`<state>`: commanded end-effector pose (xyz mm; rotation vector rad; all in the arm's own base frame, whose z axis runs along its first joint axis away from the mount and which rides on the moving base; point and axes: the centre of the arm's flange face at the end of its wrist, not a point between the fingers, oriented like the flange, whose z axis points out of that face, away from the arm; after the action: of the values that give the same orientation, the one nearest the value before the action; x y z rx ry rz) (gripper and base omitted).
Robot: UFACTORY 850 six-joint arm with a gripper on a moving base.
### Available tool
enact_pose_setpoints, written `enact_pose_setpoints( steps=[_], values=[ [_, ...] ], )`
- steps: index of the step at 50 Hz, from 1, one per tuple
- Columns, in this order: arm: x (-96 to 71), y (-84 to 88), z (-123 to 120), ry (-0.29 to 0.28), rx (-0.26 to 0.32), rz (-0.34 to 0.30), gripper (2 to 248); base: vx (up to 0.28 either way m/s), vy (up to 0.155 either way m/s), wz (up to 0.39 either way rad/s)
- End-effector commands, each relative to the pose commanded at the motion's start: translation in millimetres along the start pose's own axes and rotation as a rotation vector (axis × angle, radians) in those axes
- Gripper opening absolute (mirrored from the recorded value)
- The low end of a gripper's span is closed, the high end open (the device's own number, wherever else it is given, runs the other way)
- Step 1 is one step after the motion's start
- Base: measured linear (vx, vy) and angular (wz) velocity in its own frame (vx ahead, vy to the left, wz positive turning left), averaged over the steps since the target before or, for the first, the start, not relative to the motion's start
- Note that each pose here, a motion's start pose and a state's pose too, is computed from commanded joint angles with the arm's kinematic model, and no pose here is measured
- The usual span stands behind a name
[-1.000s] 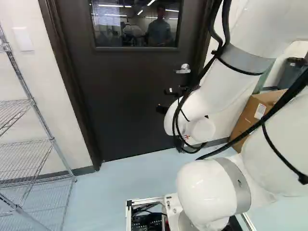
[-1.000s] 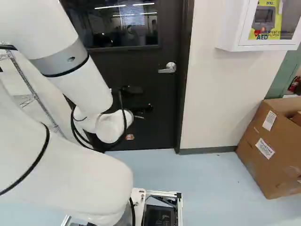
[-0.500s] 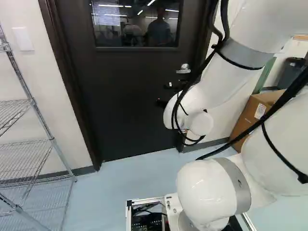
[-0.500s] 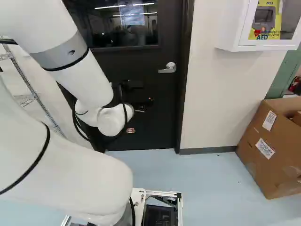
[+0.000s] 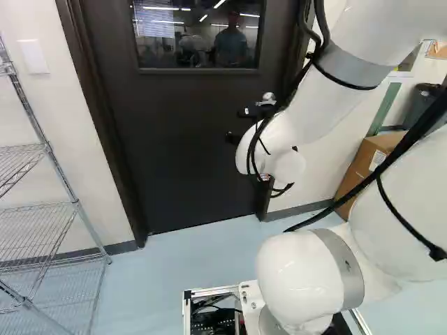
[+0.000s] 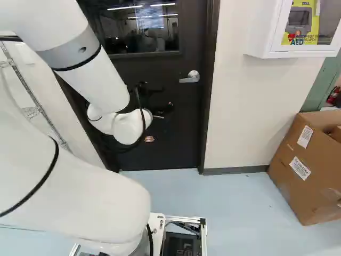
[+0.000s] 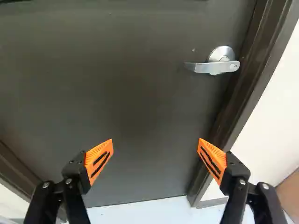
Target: Open the door and move inside
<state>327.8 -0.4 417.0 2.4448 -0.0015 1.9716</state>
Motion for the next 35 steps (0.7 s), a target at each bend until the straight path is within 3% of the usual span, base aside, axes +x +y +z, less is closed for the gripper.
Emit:
enact_pose_setpoints(
  steps=[35],
  values=[
    [48.5, 8.4, 42.0, 0.076, -0.022, 0.004, 247, 0.000, 0.000, 0.000]
  ],
)
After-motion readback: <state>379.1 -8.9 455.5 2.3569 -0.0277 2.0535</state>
